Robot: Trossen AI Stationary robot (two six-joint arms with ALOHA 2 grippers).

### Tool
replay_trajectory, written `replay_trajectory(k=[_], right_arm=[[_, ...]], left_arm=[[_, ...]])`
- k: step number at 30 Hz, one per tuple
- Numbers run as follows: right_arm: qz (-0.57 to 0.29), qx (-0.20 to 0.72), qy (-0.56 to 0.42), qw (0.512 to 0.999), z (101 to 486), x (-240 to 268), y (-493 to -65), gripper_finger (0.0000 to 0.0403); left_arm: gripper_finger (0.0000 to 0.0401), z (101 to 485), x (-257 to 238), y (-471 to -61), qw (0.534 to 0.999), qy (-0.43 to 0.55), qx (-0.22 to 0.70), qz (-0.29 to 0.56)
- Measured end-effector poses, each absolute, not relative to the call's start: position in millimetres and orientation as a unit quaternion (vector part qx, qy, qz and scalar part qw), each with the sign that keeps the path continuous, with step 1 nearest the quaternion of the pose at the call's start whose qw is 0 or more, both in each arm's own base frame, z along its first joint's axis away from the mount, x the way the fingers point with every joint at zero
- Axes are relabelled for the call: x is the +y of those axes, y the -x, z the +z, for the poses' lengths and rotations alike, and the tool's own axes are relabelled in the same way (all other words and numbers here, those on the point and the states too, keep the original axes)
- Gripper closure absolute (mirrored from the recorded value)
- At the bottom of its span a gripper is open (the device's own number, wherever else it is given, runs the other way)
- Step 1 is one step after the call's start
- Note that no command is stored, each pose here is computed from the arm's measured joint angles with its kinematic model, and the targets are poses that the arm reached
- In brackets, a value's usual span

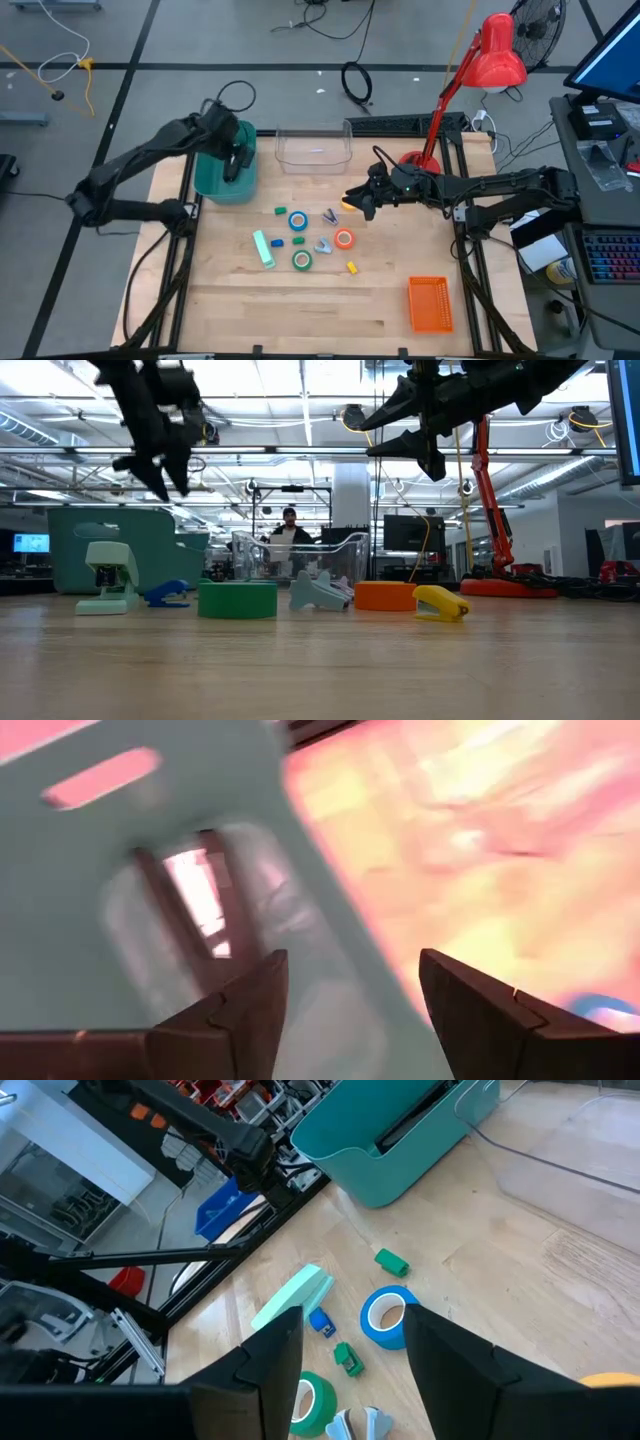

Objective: Pick and place Stapler, Stapler remover, tape
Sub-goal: Put the light green stapler into the green bin

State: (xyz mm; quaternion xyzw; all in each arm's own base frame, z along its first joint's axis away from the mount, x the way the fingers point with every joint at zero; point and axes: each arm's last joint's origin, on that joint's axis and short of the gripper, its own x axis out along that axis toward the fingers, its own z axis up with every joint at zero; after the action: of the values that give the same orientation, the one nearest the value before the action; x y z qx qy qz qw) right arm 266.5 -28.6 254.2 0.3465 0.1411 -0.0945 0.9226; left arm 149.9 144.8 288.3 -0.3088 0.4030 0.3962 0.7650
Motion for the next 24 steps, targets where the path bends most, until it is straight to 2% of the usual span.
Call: replay_trajectory(k=[4,10,24], right_arm=[[-0.095,0.141,-0.346,0.923,254.2,-28.6,-266.5,0.0236],[-0.095,0.142,-0.345,0.923,254.2,-28.6,-266.5,0.0236],[-0.094,0.141,-0.346,0.923,254.2,-28.4,-266.5,0.0236]], left_arm=[[0.0174,310.2,112.3,-144.9,0.808,0.318,0.355,0.346],[0.0174,328.7,73.6,-138.3,0.845,0.324,0.311,0.290],[0.0174,328.4,9.5,-156.7,0.848,0.357,0.337,0.199]])
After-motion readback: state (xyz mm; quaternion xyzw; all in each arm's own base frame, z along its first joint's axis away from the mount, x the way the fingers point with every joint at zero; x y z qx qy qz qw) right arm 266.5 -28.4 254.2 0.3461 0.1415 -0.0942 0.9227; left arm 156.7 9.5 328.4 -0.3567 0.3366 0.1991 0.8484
